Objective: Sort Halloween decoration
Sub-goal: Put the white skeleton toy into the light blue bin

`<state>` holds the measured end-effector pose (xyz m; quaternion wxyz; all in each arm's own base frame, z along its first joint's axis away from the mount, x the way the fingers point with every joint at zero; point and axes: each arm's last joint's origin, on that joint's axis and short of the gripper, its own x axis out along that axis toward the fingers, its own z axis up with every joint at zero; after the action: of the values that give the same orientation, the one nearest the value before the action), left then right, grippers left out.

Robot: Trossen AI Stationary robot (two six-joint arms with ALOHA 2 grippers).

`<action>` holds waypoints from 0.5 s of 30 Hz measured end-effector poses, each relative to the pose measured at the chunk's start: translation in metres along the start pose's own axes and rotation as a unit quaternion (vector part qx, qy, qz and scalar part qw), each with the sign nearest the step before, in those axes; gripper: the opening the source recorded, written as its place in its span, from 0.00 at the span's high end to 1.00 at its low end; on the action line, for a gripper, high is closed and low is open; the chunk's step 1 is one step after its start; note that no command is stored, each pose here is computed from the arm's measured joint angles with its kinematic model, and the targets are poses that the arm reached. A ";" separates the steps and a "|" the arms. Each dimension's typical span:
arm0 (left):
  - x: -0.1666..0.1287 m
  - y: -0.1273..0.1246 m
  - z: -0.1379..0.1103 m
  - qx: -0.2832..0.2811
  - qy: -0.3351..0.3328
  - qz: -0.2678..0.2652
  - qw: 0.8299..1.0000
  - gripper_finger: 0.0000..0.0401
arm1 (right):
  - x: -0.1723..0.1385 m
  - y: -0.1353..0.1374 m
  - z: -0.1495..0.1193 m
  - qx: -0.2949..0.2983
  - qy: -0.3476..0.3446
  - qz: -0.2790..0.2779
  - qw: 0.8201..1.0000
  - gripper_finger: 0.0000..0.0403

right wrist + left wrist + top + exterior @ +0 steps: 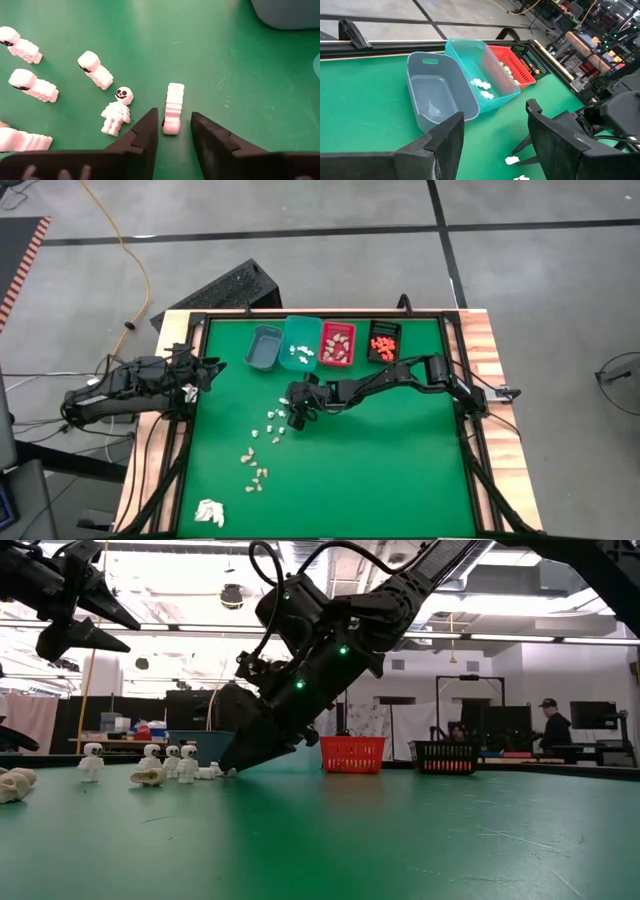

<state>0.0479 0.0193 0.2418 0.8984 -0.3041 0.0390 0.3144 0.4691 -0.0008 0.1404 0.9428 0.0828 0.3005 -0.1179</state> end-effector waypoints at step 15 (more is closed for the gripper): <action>0.000 0.000 0.000 0.000 0.000 0.000 1.000 0.48 | -0.001 0.000 0.007 0.001 -0.007 0.001 1.000 0.99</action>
<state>0.0478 0.0193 0.2418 0.8984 -0.3041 0.0391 0.3145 0.4721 -0.0022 0.1466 0.9449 0.0828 0.2941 -0.1174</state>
